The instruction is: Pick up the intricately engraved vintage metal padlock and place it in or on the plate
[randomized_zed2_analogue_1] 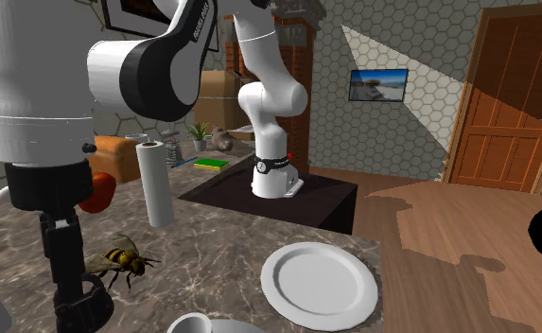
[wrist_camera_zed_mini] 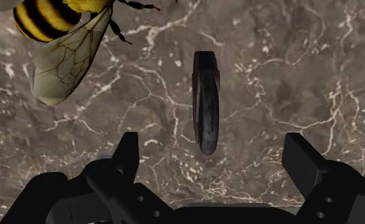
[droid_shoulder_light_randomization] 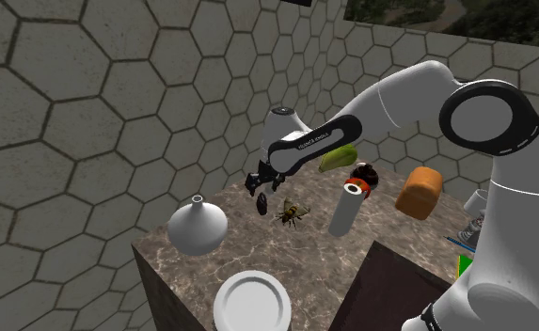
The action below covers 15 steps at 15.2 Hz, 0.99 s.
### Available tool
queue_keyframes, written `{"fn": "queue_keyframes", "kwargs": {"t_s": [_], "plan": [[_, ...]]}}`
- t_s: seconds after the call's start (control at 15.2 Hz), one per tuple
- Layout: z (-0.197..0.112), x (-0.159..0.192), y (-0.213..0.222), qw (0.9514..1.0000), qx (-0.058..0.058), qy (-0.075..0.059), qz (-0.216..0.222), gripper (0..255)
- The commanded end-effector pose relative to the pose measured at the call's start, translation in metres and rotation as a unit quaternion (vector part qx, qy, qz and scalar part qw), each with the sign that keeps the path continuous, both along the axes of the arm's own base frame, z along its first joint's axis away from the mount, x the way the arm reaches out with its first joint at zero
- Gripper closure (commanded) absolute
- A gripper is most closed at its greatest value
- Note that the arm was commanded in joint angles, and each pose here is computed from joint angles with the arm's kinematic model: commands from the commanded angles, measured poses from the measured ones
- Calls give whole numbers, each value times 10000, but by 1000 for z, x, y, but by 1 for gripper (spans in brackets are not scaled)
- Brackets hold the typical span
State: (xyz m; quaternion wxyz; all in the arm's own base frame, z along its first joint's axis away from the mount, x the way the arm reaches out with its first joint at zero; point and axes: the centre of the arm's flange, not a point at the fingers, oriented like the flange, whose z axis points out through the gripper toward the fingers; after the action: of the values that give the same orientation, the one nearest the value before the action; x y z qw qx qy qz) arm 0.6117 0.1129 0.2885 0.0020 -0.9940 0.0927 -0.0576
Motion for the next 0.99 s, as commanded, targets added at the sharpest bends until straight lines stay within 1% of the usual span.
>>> {"fn": "queue_keyframes", "kwargs": {"t_s": [0.0, 0.07, 0.13, 0.73, 0.92], "plan": [[0, 0, 0, 10000, 0, -1, 0, 0], [0, 0, 0, 10000, 0, 0, 0, 0], [0, 0, 0, 10000, 0, 0, 0, 255], [0, 0, 0, 10000, 0, -1, 0, 255], [16, 0, 0, 10000, 0, -1, 0, 255]]}}
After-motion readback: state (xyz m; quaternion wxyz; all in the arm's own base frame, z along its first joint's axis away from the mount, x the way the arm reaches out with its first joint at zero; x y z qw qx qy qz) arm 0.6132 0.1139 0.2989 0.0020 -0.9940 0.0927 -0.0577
